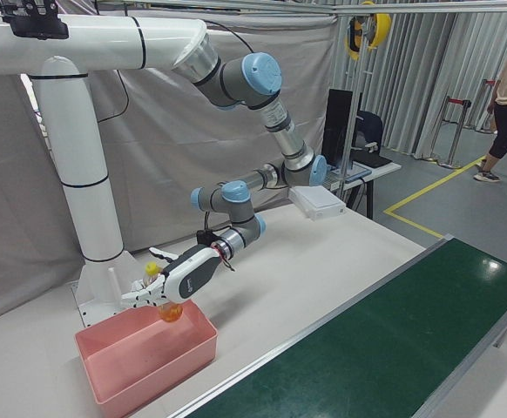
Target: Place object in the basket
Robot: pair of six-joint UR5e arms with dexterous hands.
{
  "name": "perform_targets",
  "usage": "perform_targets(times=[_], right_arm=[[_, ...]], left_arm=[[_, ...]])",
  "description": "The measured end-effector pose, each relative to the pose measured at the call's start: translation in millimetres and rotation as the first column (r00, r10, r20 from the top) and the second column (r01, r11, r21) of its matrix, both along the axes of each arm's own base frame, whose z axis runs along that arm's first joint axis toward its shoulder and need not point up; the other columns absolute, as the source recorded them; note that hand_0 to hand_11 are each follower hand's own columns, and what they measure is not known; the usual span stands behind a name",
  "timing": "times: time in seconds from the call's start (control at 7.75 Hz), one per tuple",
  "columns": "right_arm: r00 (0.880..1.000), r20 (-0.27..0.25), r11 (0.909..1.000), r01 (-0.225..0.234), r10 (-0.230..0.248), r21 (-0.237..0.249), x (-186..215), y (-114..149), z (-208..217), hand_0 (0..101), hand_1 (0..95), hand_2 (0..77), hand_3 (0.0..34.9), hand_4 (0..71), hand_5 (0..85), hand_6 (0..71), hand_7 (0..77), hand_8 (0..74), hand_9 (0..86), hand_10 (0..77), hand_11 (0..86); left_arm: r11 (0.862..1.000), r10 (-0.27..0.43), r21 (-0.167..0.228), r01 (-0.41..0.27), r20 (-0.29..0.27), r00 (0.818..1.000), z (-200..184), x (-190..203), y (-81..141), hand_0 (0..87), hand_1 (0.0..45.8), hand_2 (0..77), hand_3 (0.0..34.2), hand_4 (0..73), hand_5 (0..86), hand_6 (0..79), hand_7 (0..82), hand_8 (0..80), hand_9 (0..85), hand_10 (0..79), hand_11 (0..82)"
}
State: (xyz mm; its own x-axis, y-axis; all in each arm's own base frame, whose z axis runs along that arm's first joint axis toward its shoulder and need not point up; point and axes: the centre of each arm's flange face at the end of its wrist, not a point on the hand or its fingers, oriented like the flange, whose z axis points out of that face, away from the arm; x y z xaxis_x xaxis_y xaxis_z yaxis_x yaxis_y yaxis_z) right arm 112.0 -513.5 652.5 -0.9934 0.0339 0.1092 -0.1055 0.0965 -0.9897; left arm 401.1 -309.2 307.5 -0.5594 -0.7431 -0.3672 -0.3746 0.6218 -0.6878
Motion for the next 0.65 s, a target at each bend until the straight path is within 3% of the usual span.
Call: perform_targets(times=[0.13,0.26,0.39,0.52,0.65], right_arm=[[1.000,0.000,1.0000,0.000,0.000,0.000,0,0,0,0,0.0,0.5,0.3,0.0,0.0,0.0,0.5,0.0,0.0,0.0,0.0],[1.000,0.000,1.0000,0.000,0.000,0.000,0,0,0,0,0.0,0.5,0.3,0.0,0.0,0.0,0.5,0.0,0.0,0.0,0.0],[1.000,0.000,1.0000,0.000,0.000,0.000,0,0,0,0,0.0,0.5,0.3,0.0,0.0,0.0,0.5,0.0,0.0,0.0,0.0],[1.000,0.000,1.0000,0.000,0.000,0.000,0,0,0,0,0.0,0.5,0.3,0.0,0.0,0.0,0.5,0.0,0.0,0.0,0.0],[1.000,0.000,1.0000,0.000,0.000,0.000,0,0,0,0,0.0,0.5,0.3,0.0,0.0,0.0,0.5,0.0,0.0,0.0,0.0]], left_arm=[[1.000,0.016,0.002,-0.016,-0.006,1.000,-2,5,6,79.7,6.0,8.7,0.0,0.5,20.7,0.0,28.4,49.1,33.3,25.1,40.9],[1.000,0.024,0.004,-0.024,-0.015,1.000,-7,7,9,79.4,6.0,8.7,0.0,0.5,4.4,0.0,8.7,28.9,12.5,3.3,20.2],[1.000,0.028,0.005,-0.028,-0.024,0.999,-11,6,10,75.0,16.4,0.0,1.1,0.5,1.1,0.0,2.7,0.0,0.5,0.0,1.6],[1.000,0.030,0.006,-0.030,-0.030,0.999,-15,4,11,73.5,11.4,0.0,1.2,1.1,1.1,0.0,2.7,0.0,0.5,0.0,1.6],[0.999,0.032,0.007,-0.032,-0.038,0.999,-21,-1,13,73.5,11.4,0.0,1.2,1.1,1.1,0.0,2.7,0.0,0.5,0.0,1.6]])
